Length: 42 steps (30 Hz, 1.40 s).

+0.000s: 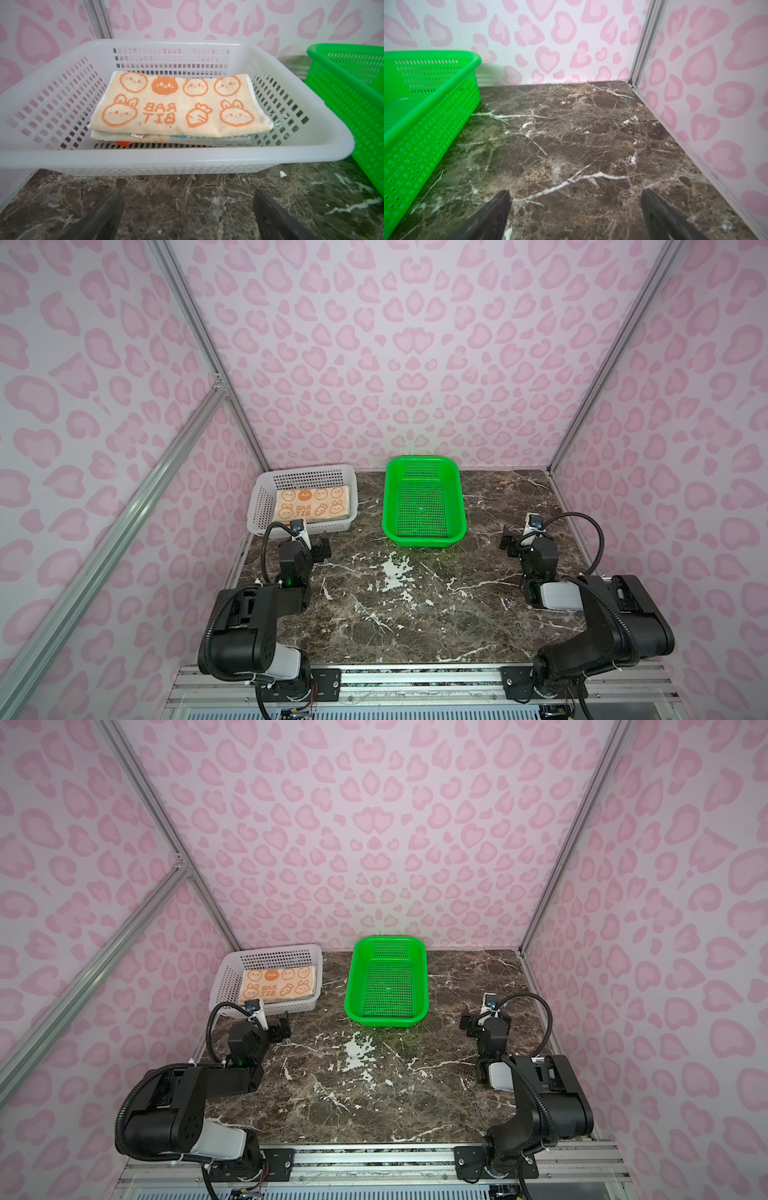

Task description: Fold and stack the towels

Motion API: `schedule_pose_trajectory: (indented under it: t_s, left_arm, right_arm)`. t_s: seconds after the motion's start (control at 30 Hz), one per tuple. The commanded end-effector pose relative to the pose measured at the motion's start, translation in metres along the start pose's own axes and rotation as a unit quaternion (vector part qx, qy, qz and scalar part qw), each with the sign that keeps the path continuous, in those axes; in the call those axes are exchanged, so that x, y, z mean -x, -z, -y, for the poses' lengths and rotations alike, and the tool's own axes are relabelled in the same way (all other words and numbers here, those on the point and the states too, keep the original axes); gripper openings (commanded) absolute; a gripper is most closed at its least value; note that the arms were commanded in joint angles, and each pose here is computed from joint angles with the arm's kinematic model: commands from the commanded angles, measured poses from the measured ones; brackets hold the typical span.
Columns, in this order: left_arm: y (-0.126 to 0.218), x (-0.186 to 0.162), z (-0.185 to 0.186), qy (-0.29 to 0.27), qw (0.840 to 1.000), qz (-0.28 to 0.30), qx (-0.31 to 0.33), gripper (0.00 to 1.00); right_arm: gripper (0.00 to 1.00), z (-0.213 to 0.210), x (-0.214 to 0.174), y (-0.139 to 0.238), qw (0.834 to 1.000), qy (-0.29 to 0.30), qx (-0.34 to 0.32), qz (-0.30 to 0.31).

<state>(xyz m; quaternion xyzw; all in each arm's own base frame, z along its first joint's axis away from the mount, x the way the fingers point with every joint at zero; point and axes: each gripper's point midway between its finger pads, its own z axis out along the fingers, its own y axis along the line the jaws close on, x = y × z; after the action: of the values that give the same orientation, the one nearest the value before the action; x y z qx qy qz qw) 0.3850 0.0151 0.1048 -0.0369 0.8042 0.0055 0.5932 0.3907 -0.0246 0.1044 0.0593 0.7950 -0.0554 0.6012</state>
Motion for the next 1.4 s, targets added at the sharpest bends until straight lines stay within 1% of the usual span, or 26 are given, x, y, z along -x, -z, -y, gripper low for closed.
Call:
schedule_pose_trajectory:
  t_s: [0.0,0.7,0.8,0.93,1.07,1.17,1.27,1.37]
  left_arm:
    - [-0.001,0.012,0.001,0.000,1.000,0.022,-0.001,0.98]
    - [0.000,0.012,0.001,-0.004,1.000,0.024,0.004,0.98]
    - [0.000,0.012,0.001,-0.004,1.000,0.025,0.005,0.98]
    - [0.000,0.013,0.001,-0.003,1.000,0.025,0.004,0.98]
    - [0.000,0.013,0.001,-0.003,1.000,0.025,0.004,0.98]
    - [0.000,0.013,0.001,-0.003,1.000,0.025,0.003,0.98]
    - [0.000,0.013,0.001,-0.003,1.000,0.025,0.004,0.98]
    - [0.000,0.013,0.001,-0.003,1.000,0.025,0.004,0.98]
  right_arm:
    - [0.99,0.006,-0.006,-0.001,1.000,0.007,-0.019,-0.015]
    - [0.99,0.005,-0.005,-0.001,1.000,0.009,-0.018,-0.013]
    - [0.99,0.001,0.003,0.004,1.000,0.016,-0.007,0.004]
    - [0.99,0.001,0.007,0.012,1.000,0.015,-0.004,0.005]
    - [0.99,-0.001,0.000,0.007,1.000,0.018,-0.001,-0.002]
    - [0.99,0.000,-0.003,0.001,1.000,0.014,-0.008,0.009]
    - [0.99,-0.001,-0.006,0.001,1.000,0.019,-0.004,-0.013]
    - [0.99,-0.001,-0.004,-0.001,1.000,0.015,-0.005,-0.005]
